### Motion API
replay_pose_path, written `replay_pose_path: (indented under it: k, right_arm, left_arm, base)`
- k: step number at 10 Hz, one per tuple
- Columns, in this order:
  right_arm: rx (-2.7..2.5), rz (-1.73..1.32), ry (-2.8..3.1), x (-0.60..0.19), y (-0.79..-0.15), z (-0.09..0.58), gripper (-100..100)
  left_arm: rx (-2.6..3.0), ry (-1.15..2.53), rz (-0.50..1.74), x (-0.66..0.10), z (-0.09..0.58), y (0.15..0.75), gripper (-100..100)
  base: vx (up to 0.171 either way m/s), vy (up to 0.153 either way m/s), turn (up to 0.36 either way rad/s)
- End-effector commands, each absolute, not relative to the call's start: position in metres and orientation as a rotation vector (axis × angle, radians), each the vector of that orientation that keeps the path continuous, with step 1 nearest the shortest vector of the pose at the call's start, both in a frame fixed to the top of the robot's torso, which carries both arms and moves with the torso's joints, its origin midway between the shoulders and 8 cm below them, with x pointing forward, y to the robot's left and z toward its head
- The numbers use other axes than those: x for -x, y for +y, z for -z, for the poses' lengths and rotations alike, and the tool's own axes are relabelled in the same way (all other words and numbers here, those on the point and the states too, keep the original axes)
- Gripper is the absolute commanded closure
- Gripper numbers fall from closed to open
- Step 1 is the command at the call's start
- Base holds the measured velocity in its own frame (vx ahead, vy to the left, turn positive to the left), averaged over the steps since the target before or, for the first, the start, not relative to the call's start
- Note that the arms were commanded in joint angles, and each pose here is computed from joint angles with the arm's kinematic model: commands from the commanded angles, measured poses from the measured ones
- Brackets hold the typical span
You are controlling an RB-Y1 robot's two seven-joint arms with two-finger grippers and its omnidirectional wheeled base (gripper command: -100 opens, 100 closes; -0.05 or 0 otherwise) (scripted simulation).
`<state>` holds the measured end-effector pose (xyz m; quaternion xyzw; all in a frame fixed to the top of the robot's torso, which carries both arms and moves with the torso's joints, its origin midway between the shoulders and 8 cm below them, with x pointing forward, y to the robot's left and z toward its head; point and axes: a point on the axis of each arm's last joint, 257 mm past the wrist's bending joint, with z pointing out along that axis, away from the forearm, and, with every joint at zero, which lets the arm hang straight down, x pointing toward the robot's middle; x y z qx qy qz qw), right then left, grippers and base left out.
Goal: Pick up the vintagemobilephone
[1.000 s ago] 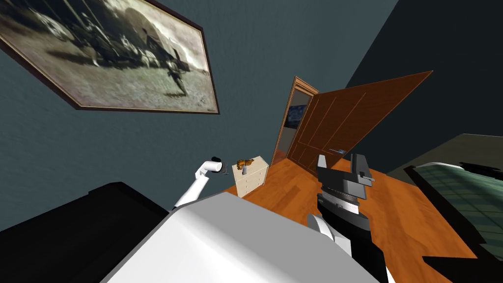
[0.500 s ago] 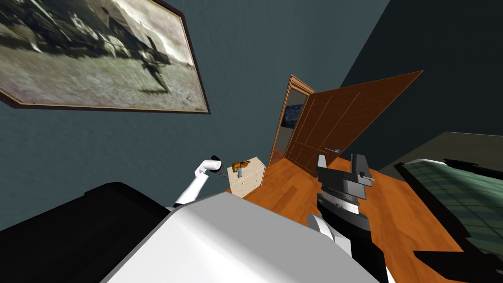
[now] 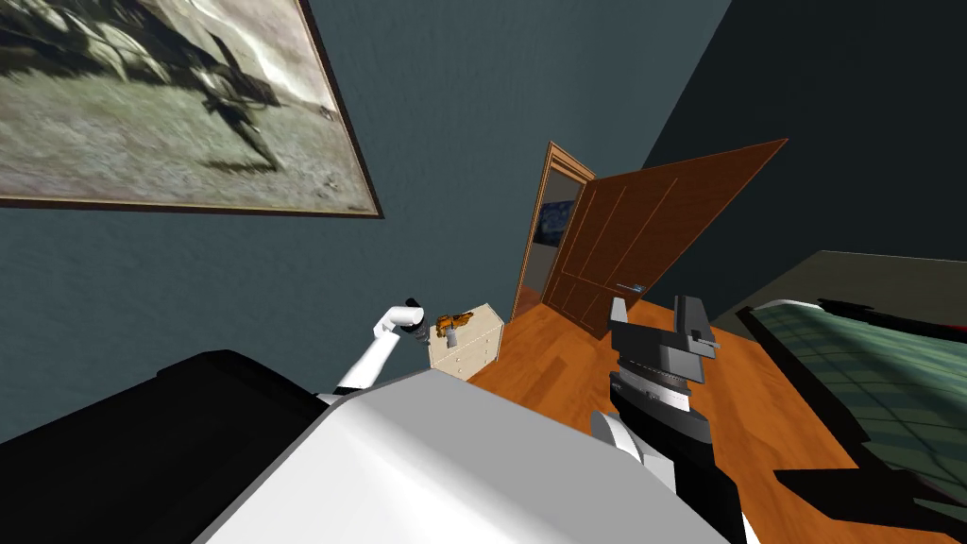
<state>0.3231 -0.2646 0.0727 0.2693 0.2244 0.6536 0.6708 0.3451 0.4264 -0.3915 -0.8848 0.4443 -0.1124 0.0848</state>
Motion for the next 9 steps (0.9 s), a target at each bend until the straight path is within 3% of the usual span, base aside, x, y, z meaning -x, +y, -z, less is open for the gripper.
replay_pose_path:
  k: [1,8,9]
  right_arm:
    - [-0.607,-1.473,0.506,-0.323,-0.265,-0.073,0]
    - [-0.607,-1.473,0.506,-0.323,-0.265,-0.073,0]
    - [-0.607,-1.473,0.506,-0.323,-0.265,-0.073,0]
  left_arm:
    - [2.685,1.326,0.273,-0.333,0.395,0.43,-100]
    - [2.81,1.338,0.095,-0.292,0.415,0.429,-100]
    - [2.815,1.339,0.087,-0.29,0.416,0.428,0]
  base:
    - [0.163,-0.097,-0.126]
    - [0.128,-0.041,-0.067]
    - [0.013,-0.002,0.003]
